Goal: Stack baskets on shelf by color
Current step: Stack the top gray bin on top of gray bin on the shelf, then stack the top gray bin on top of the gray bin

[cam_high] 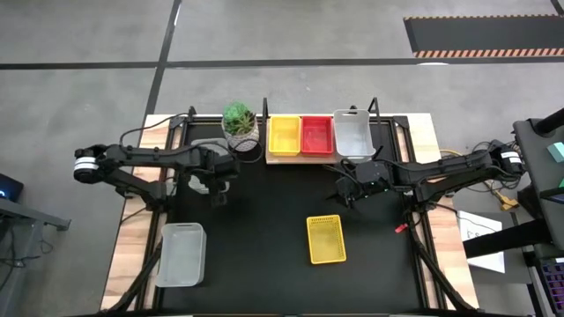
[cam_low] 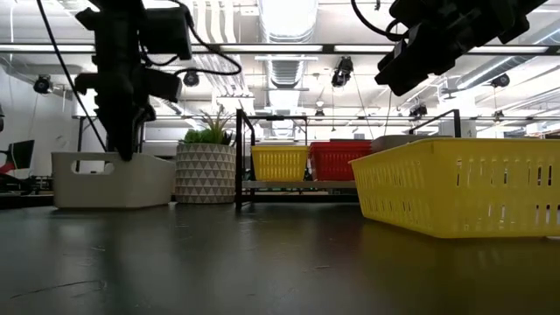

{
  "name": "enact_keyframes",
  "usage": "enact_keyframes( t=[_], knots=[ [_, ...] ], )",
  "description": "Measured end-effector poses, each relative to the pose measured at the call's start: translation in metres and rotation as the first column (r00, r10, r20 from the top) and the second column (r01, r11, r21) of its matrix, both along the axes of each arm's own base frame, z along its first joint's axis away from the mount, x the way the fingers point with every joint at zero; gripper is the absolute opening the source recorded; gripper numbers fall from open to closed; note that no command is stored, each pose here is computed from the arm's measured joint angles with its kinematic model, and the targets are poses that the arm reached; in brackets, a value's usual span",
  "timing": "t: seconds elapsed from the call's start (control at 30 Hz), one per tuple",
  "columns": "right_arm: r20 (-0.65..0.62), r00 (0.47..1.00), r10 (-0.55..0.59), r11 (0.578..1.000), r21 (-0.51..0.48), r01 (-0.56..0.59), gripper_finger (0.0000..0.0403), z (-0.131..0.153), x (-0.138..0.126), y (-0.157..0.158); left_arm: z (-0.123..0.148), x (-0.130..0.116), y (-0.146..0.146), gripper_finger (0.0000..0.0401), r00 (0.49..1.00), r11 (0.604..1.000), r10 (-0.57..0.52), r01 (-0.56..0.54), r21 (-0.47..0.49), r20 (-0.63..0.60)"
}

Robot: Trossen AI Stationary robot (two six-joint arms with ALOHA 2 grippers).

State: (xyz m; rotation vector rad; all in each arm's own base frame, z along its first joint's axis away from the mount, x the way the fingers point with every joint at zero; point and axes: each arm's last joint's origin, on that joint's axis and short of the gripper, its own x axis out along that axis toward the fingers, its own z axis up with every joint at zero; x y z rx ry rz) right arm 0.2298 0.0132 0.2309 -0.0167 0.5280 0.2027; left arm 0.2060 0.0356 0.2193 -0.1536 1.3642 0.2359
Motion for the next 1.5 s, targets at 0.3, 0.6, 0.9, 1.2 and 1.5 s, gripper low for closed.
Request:
enact_keyframes(
  t=[0.3,0.6,0.9,1.2,1.5],
  knots=[
    [-0.034,0.999,0.001,1.000,0.008,-0.001,0.0009,-0.003,-0.002,0.001,0.008,0.018,-0.019,0.0013,0.984,0.990,0.038,-0.014,-0.137,0.173],
    [-0.052,0.999,0.001,1.000,0.024,0.000,0.0009,-0.004,-0.003,0.004,0.029,0.040,-0.045,0.0013,0.922,0.986,-0.058,0.112,-0.122,0.382],
    [-0.054,0.999,0.006,1.000,0.024,-0.005,0.0009,-0.004,-0.003,0.005,0.056,0.031,-0.021,0.0013,0.799,0.869,0.445,-0.495,0.022,0.405],
    [-0.084,0.996,0.017,1.000,0.007,-0.016,0.0009,-0.007,-0.005,0.005,0.041,0.022,0.016,0.0013,0.667,0.712,0.647,-0.702,0.020,0.370],
    [-0.097,0.995,0.030,0.999,-0.015,-0.031,0.0009,-0.008,-0.006,0.005,0.011,0.007,0.039,0.0013,0.629,0.623,0.702,-0.770,0.141,0.335]
  ],
)
